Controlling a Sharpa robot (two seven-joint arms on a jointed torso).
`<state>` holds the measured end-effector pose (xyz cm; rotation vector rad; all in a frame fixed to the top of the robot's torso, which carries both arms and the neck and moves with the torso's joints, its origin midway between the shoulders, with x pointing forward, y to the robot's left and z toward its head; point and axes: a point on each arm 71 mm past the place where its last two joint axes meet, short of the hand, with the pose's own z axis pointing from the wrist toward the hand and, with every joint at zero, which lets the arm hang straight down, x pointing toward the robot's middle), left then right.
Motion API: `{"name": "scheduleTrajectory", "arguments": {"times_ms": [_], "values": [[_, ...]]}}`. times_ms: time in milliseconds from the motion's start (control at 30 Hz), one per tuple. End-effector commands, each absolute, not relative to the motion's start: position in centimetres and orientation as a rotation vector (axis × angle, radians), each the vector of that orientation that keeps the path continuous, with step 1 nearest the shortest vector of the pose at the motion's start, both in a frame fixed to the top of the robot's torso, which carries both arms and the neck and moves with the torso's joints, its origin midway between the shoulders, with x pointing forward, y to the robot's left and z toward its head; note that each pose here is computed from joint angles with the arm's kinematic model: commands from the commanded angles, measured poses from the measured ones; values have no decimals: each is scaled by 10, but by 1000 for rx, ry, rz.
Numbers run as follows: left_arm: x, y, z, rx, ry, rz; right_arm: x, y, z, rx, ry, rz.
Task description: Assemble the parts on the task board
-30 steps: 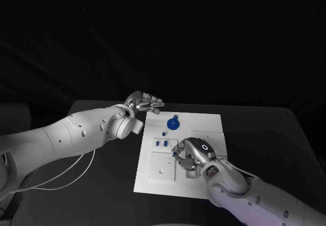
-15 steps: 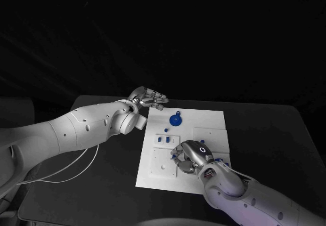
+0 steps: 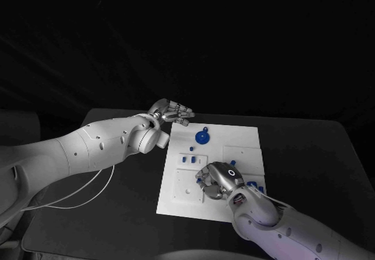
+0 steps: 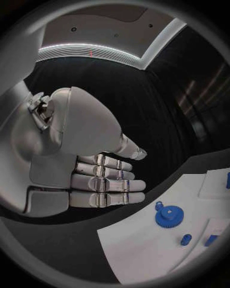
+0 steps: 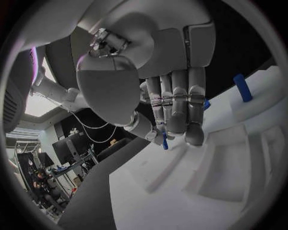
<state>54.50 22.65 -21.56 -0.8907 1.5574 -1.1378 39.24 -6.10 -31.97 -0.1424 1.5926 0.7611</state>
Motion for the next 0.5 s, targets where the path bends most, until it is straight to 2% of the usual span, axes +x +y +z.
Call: {"name": "scheduleTrajectory", "arguments": {"times_ms": [33,500], "values": [[545,224,-215,-888,1562,-1157,392,-60,-321,-165,1594,756],[545,224,-215,-889,1565,-1158,393,-57,-324,-179,1607,731]]}}
